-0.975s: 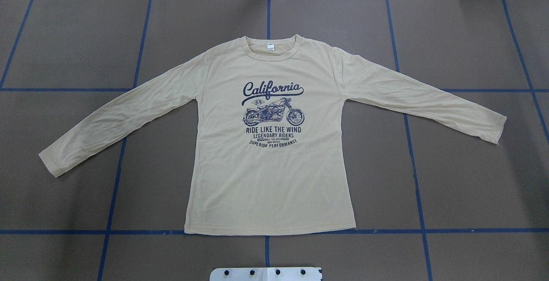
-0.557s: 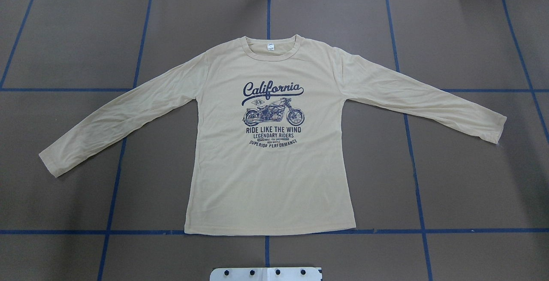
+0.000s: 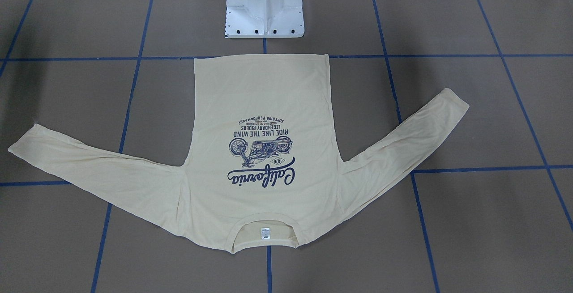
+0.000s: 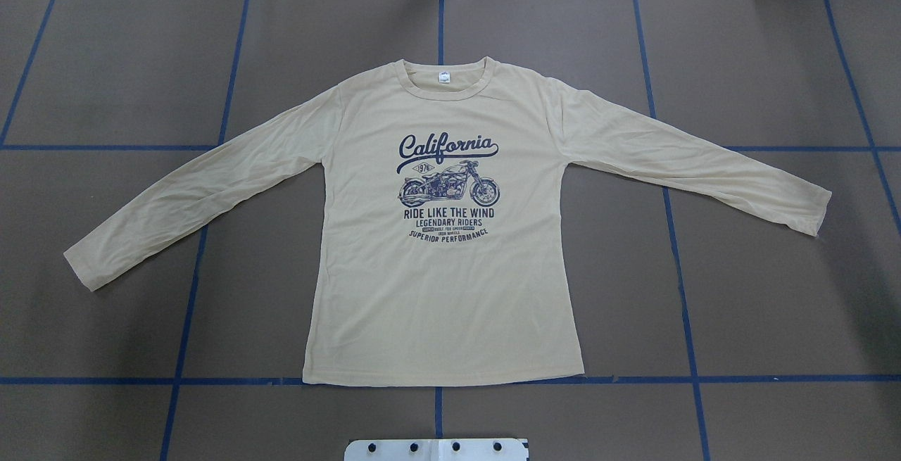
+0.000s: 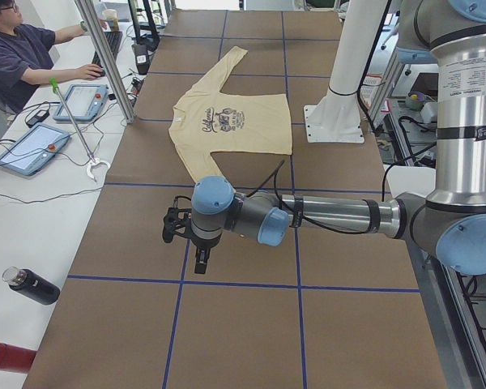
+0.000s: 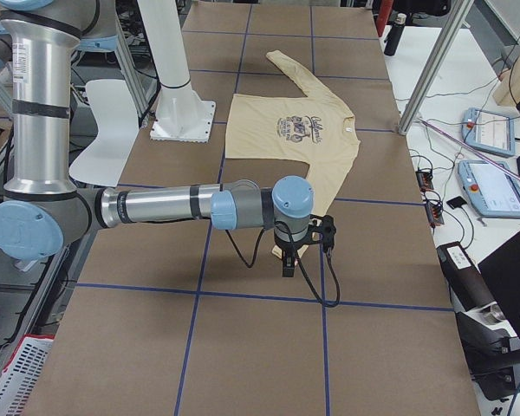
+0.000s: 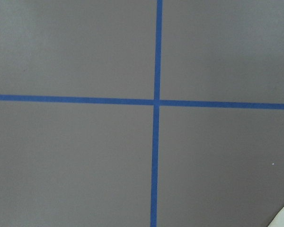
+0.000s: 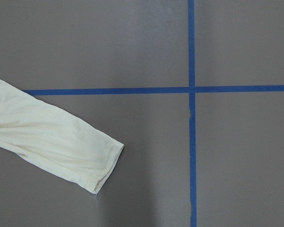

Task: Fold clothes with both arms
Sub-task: 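Move the right gripper toward the sleeve cuff nearest it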

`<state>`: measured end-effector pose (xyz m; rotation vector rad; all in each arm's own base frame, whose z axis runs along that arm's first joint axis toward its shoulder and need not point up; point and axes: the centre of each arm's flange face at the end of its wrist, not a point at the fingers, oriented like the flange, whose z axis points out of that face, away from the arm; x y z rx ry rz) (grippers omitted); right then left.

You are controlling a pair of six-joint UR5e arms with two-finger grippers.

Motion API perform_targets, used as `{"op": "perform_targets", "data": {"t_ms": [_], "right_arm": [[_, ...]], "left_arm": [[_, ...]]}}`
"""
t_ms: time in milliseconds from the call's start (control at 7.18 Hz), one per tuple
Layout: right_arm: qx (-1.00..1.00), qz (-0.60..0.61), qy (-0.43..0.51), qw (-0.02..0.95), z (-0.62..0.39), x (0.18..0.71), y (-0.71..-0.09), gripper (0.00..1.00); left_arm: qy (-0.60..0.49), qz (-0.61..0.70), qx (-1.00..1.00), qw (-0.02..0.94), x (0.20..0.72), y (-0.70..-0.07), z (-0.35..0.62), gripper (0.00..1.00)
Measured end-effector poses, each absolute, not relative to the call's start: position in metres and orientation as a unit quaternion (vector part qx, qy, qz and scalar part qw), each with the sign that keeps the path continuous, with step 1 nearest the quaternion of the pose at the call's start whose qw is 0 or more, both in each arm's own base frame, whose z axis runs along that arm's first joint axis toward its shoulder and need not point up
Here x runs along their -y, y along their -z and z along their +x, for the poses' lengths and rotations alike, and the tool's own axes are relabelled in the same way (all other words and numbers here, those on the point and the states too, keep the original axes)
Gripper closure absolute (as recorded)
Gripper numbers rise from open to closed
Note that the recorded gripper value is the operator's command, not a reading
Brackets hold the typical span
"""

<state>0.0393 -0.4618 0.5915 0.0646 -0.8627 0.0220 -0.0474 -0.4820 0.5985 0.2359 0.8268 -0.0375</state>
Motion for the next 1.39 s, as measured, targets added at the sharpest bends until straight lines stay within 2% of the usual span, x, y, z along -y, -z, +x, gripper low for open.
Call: {"op": "perform_targets", "data": {"t_ms": [696, 975, 1393], "right_arm": [[0.418, 0.081, 0.082, 0.901, -0.070, 0.480, -0.596, 0.00], [0.395, 0.079, 0.107, 0.909, -0.110, 0.493, -0.616, 0.04], [0.391, 0.076, 0.137, 0.907, -0.149, 0.506, -0.644, 0.04]], "left_arm": [[-0.039, 0.157, -0.410, 0.898, 0.506, -0.580, -0.010, 0.01], [-0.050, 0.154, -0.411, 0.897, 0.512, -0.578, 0.002, 0.01], [-0.074, 0.145, -0.413, 0.896, 0.512, -0.578, 0.030, 0.01]]}}
